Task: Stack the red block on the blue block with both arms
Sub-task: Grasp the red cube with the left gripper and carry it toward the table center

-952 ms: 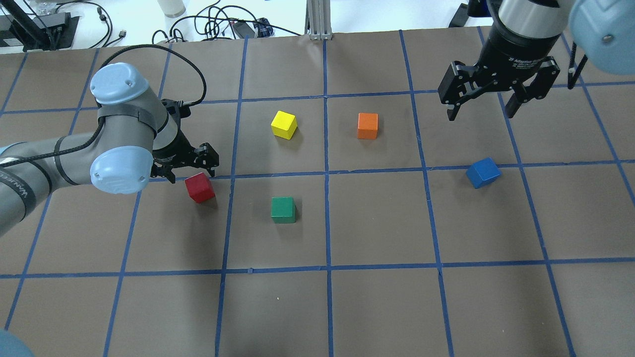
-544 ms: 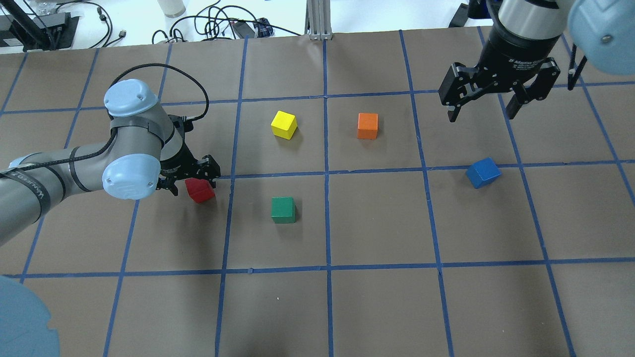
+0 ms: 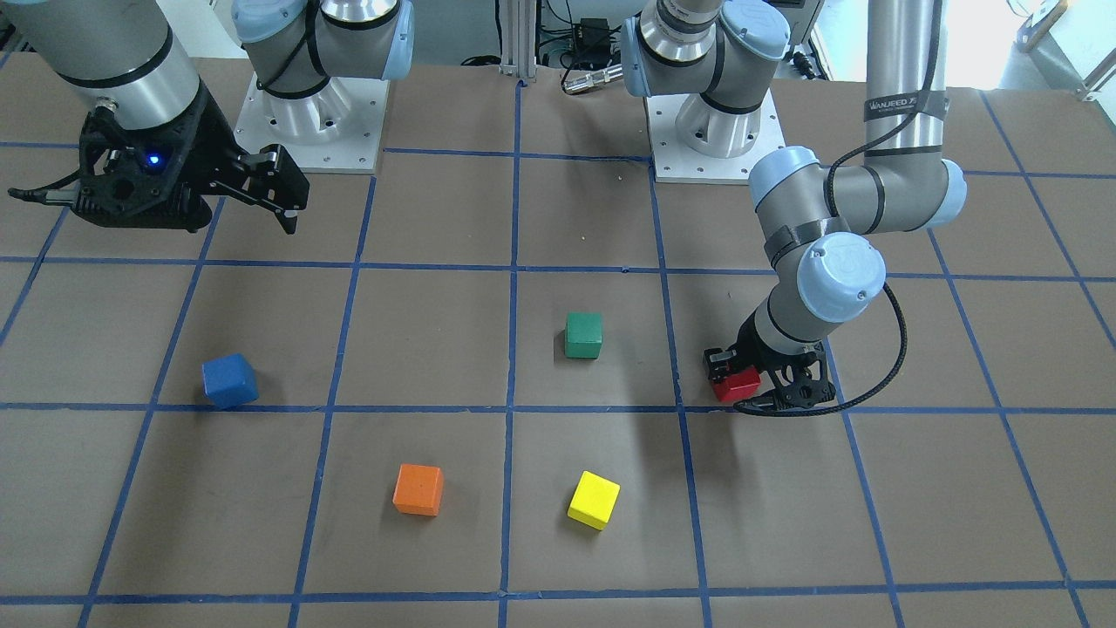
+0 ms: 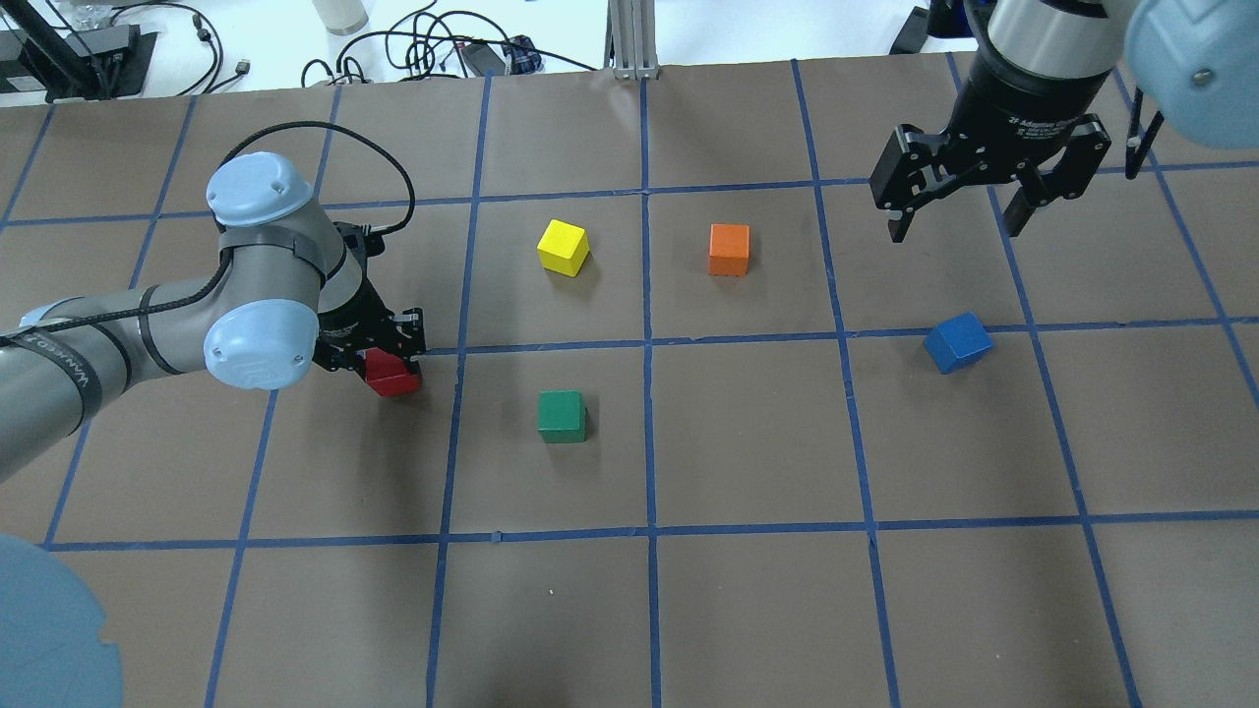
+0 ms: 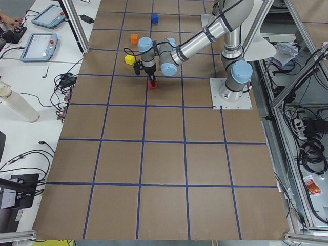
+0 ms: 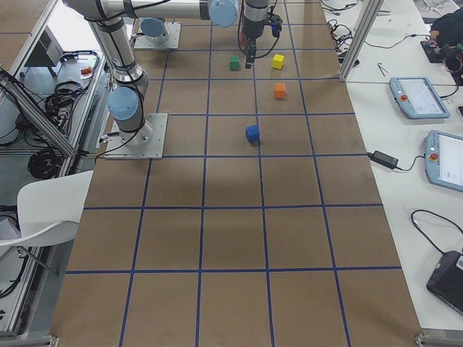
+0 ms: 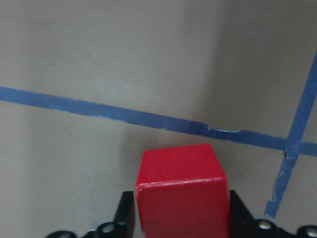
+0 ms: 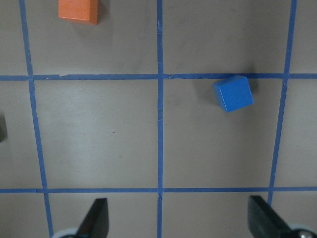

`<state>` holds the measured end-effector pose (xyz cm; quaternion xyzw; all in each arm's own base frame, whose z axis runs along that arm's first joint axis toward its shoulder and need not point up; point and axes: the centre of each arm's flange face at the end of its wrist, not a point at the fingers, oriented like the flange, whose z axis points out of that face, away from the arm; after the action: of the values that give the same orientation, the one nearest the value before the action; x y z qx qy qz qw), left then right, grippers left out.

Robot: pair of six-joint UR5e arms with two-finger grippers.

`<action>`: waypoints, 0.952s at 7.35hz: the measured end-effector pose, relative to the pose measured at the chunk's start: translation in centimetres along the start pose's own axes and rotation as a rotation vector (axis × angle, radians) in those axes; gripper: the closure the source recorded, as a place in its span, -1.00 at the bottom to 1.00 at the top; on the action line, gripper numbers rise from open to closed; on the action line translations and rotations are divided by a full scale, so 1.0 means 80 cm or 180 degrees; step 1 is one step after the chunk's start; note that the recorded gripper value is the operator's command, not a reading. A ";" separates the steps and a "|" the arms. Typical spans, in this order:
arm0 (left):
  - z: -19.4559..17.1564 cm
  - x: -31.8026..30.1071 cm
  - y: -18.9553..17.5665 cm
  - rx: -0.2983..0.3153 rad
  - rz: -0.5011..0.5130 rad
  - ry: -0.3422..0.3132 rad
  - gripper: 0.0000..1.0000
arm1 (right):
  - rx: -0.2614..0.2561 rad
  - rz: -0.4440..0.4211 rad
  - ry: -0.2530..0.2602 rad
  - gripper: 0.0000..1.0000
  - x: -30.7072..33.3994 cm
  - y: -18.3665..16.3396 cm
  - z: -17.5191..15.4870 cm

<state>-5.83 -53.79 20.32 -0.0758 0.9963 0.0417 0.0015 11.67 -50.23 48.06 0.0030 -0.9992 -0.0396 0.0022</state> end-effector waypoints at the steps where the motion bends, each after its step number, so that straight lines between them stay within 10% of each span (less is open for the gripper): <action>1: -0.022 0.011 -0.013 0.0055 0.0139 0.0001 0.47 | 0.0000 0.0000 -0.0003 -1.00 0.000 0.000 0.000; 7: -0.110 0.318 0.026 0.0345 0.0729 0.0339 0.52 | 0.0000 0.0000 -0.0020 -1.00 -0.001 -0.001 0.001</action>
<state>-31.29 -56.33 29.00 0.0365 0.9978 -0.0164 -0.0520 11.73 -50.28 48.00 0.0029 -0.9992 -0.0395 -0.0010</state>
